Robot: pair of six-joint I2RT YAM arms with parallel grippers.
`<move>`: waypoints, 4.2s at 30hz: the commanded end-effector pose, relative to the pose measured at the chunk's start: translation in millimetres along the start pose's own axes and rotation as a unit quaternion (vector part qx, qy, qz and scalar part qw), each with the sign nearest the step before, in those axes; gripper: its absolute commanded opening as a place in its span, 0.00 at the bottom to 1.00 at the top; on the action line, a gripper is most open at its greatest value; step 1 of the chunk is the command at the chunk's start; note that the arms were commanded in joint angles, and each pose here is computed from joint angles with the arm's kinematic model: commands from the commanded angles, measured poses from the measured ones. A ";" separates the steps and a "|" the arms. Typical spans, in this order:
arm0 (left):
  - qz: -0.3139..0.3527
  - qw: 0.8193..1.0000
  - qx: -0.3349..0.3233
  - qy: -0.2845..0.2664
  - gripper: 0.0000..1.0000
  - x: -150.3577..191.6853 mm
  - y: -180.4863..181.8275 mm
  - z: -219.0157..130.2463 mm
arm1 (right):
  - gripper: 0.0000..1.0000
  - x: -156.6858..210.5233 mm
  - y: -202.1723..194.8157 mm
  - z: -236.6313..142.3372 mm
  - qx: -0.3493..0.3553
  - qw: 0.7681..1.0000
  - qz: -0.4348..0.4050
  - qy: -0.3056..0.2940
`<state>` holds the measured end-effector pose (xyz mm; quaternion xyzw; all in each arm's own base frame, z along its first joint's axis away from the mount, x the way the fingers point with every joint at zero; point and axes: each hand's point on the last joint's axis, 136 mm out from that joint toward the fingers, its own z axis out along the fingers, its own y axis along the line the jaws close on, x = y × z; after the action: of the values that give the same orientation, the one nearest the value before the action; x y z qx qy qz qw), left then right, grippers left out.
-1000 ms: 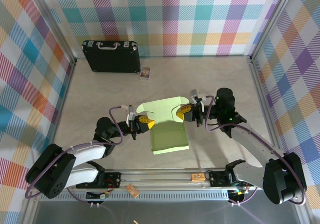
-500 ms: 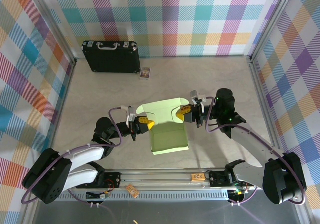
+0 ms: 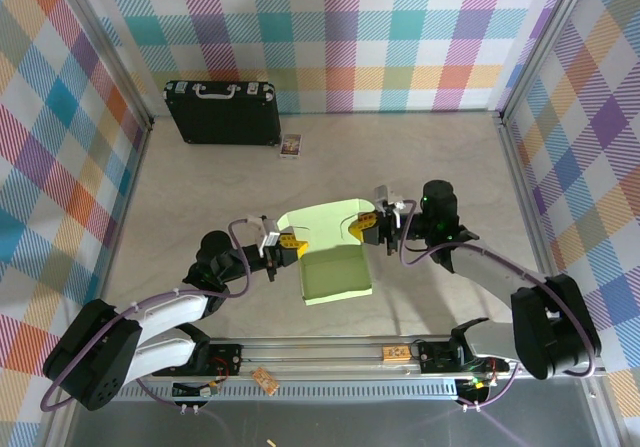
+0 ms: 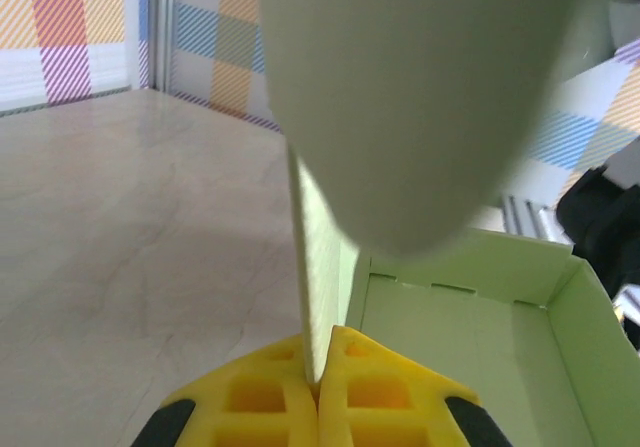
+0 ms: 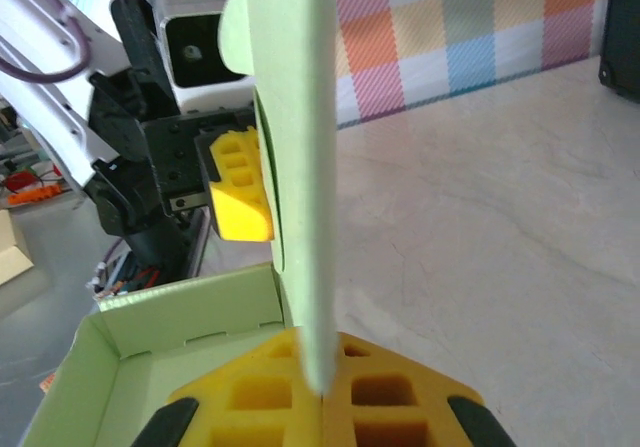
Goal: Fold the paper box
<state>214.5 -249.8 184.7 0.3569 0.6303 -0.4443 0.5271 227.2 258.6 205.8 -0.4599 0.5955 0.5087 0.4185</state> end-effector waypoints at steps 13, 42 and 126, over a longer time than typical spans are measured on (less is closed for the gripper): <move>0.116 0.992 -0.024 0.053 0.00 31.4 25.6 10.7 | 0.68 34.9 -37.5 -1.7 0.127 0.991 0.009 0.044; 0.178 0.980 -0.035 0.078 0.18 67.2 52.6 20.7 | 0.86 7.6 -105.0 -31.7 0.373 0.830 0.374 0.179; -0.347 0.833 -0.320 0.289 0.56 129.8 54.3 -5.3 | 0.73 100.2 -63.8 -47.5 0.421 0.781 0.362 0.285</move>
<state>242.4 -230.3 45.9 0.0249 0.9376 -0.2647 0.2241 268.2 206.9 78.8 -0.1164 0.9627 0.1901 0.1534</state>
